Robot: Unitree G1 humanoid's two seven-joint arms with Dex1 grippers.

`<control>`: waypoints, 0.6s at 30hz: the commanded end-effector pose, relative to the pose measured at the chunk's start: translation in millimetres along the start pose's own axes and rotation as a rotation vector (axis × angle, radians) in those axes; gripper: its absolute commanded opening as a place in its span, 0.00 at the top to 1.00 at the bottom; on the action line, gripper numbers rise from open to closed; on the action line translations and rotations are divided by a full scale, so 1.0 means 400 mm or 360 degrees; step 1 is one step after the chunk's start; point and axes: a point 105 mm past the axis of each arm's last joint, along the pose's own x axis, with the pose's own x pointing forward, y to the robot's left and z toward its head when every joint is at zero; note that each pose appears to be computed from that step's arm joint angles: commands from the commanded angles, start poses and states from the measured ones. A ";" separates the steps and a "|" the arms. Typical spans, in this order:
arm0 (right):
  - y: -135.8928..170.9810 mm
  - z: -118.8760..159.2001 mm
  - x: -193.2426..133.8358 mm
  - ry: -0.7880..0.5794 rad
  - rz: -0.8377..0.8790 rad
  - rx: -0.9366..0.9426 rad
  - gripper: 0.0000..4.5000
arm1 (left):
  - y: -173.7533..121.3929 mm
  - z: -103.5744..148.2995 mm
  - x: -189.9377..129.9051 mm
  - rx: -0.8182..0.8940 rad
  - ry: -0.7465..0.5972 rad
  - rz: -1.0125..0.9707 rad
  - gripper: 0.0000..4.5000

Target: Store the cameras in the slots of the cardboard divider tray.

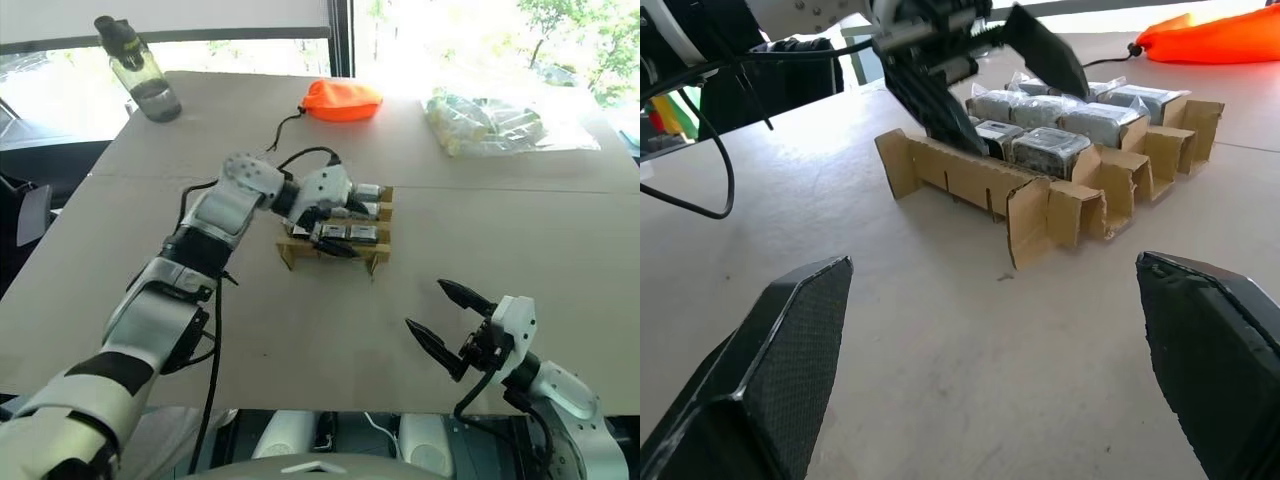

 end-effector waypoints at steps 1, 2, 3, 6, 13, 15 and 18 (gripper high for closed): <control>-0.021 0.019 -0.021 -0.0007 -0.0016 -0.0077 0.00 | -0.022 0.062 -0.070 0.0024 -0.0216 0.0129 0.01; -0.030 0.017 -0.028 0.0010 -0.0021 -0.0091 0.00 | -0.033 0.058 -0.096 -0.0017 -0.0275 0.0216 0.01; -0.041 0.017 -0.036 0.0023 -0.0030 -0.0101 0.00 | -0.044 0.044 -0.123 -0.0052 -0.0299 0.0323 0.01; -0.065 0.018 -0.055 0.0049 -0.0043 -0.0115 0.00 | -0.092 -0.032 -0.185 -0.0221 -0.0205 0.0546 0.01; -0.100 -0.005 -0.105 0.0166 -0.0008 -0.0125 0.00 | -0.189 -0.188 -0.260 -0.0485 -0.0080 0.0951 0.01; -0.111 -0.011 -0.118 0.0205 0.0021 -0.0149 0.00 | -0.212 -0.212 -0.263 -0.0543 -0.0106 0.1019 0.01; -0.127 -0.014 -0.136 0.0255 0.0063 -0.0192 0.00 | -0.248 -0.233 -0.256 -0.0535 -0.0118 0.1061 0.01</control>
